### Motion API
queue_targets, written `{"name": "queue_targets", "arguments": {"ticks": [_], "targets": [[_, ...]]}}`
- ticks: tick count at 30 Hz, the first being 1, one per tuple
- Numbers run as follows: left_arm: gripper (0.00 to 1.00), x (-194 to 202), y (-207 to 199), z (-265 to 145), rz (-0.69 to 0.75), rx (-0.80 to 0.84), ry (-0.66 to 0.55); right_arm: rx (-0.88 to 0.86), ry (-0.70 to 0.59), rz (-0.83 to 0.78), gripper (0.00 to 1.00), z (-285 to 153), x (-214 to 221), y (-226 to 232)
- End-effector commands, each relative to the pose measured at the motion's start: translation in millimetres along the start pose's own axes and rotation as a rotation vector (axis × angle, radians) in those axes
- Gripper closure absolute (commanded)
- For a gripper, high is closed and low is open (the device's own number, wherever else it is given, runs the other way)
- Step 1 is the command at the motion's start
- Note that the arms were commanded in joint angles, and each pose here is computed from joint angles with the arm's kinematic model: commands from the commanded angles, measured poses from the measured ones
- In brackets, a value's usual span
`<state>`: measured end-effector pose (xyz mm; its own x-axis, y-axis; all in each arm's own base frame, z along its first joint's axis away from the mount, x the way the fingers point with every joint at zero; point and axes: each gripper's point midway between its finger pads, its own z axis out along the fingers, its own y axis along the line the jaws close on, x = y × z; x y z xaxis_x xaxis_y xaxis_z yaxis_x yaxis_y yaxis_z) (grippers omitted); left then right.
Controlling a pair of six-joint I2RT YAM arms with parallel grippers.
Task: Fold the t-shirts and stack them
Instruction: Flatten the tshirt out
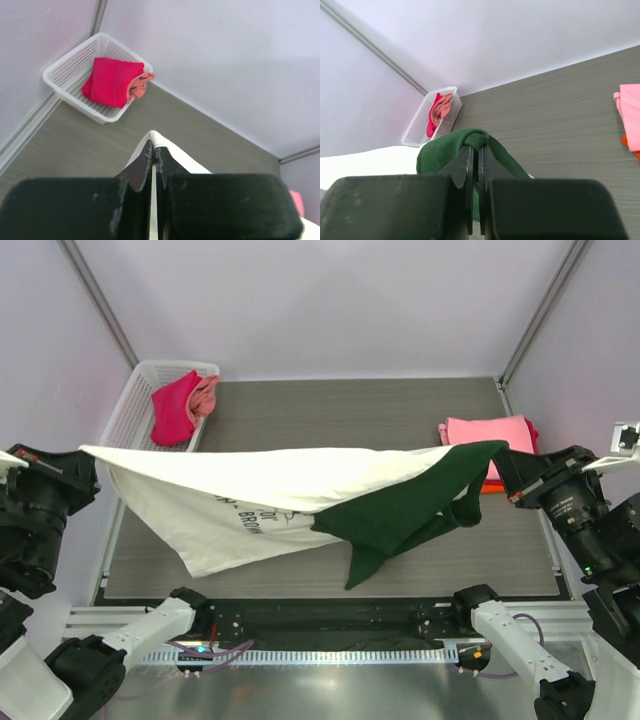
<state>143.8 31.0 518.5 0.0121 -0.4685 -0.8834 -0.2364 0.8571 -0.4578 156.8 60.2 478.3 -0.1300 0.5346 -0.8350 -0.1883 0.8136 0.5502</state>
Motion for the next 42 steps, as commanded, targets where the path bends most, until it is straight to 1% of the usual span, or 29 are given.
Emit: {"name": "queue_targets", "arguments": {"ticks": [1, 2, 3, 4, 5, 6, 7, 8, 9, 11, 12, 17, 18, 19, 20, 21, 22, 23, 24, 25, 26, 27, 28, 30, 34, 36, 37, 38, 42], "targets": [[1.0, 65.5, 20.9, 23.8, 0.193, -0.137, 0.208, 0.006, 0.151, -0.001, 0.99, 15.5, 28.0, -2.0], [1.0, 76.7, 20.1, 32.6, 0.217, -0.153, 0.233, 0.027, 0.19, -0.001, 0.99, 27.4, 38.9, -8.0], [1.0, 81.3, 15.2, 43.2, 0.216, -0.157, 0.226, 0.047, 0.221, 0.002, 0.99, 38.0, 49.6, -14.8], [1.0, 86.5, 18.3, 53.5, 0.232, -0.197, 0.214, 0.093, 0.288, 0.005, 0.99, 52.9, 75.9, -32.0], [1.0, 113.4, 26.3, 69.8, 0.292, -0.254, 0.255, 0.097, 0.29, 0.008, 0.99, 70.7, 83.2, -36.7], [1.0, 118.7, 23.0, 84.8, 0.289, -0.275, 0.227, 0.118, 0.308, 0.013, 0.99, 82.6, 95.0, -45.2], [1.0, 128.4, 29.8, 94.7, 0.32, -0.328, 0.224, 0.171, 0.349, 0.014, 0.99, 95.4, 118.4, -64.8], [1.0, 151.5, 34.2, 111.5, 0.367, -0.376, 0.274, 0.175, 0.327, 0.02, 0.99, 110.9, 120.5, -68.3], [1.0, 161.6, 34.9, 120.2, 0.368, -0.394, 0.297, 0.207, 0.349, 0.019, 0.99, 125.9, 132.7, -78.5], [1.0, 183.2, 41.4, 135.9, 0.335, -0.437, 0.36, 0.287, 0.325, 0.006, 0.99, 150.9, 140.1, -100.0], [1.0, 190.8, 40.2, 146.8, 0.317, -0.446, 0.37, 0.324, 0.351, 0.0, 0.99, 167.9, 148.7, -109.3], [1.0, 200.7, 37.2, 170.0, 0.198, -0.433, 0.35, 0.341, 0.369, -0.011, 0.98, 222.0, 153.7, -116.2], [1.0, 202.2, 38.1, 172.6, 0.194, -0.435, 0.348, 0.33, 0.37, -0.018, 0.9, 229.9, 150.8, -113.4], [1.0, 202.1, 40.4, 175.2, 0.199, -0.44, 0.348, 0.342, 0.409, -0.02, 0.72, 238.4, 163.5, -119.6], [1.0, 203.0, 40.0, 178.6, 0.2, -0.44, 0.35, 0.321, 0.429, -0.019, 0.45, 240.0, 167.7, -116.8], [1.0, 204.2, 40.9, 181.6, 0.207, -0.445, 0.357, 0.326, 0.451, -0.021, 0.32, 238.8, 176.7, -122.0], [1.0, 207.4, 40.7, 183.8, 0.212, -0.447, 0.365, 0.333, 0.467, -0.019, 0.32, 235.3, 183.4, -125.8], [1.0, 209.8, 41.4, 185.3, 0.221, -0.448, 0.373, 0.335, 0.484, -0.022, 0.28, 229.8, 189.9, -129.0], [1.0, 218.3, 43.7, 186.8, 0.228, -0.451, 0.396, 0.352, 0.529, -0.031, 0.28, 218.6, 210.1, -137.9], [1.0, 225.5, 43.5, 186.0, 0.224, -0.442, 0.418, 0.352, 0.555, -0.058, 0.3, 205.0, 216.2, -137.8], [1.0, 232.3, 40.2, 187.4, 0.202, -0.422, 0.432, 0.415, 0.577, -0.083, 0.31, 191.5, 227.7, -152.1], [1.0, 244.4, 32.6, 186.7, 0.174, -0.372, 0.474, 0.441, 0.622, -0.105, 0.31, 175.1, 240.7, -153.8], [1.0, 258.1, 36.8, 183.7, 0.17, -0.363, 0.502, 0.445, 0.633, -0.101, 0.31, 166.4, 248.6, -154.9], [1.0, 263.7, 32.8, 186.3, 0.129, -0.334, 0.492, 0.389, 0.695, -0.061, 0.33, 139.1, 275.6, -151.5], [1.0, 264.3, 31.3, 181.9, 0.113, -0.32, 0.495, 0.316, 0.827, 0.014, 0.47, 94.6, 322.5, -141.5], [1.0, 261.4, 30.2, 178.9, 0.112, -0.308, 0.492, 0.32, 0.853, 0.068, 0.5, 74.9, 340.2, -143.4], [1.0, 261.7, 29.6, 179.0, 0.109, -0.303, 0.49, 0.291, 0.869, 0.076, 0.5, 69.9, 348.0, -137.9], [1.0, 262.3, 30.4, 178.1, 0.106, -0.301, 0.489, 0.309, 0.891, 0.105, 0.5, 61.1, 360.2, -142.5], [1.0, 264.4, 27.4, 178.8, 0.095, -0.286, 0.496, 0.26, 0.936, 0.158, 0.51, 55.5, 384.1, -139.4]]}}
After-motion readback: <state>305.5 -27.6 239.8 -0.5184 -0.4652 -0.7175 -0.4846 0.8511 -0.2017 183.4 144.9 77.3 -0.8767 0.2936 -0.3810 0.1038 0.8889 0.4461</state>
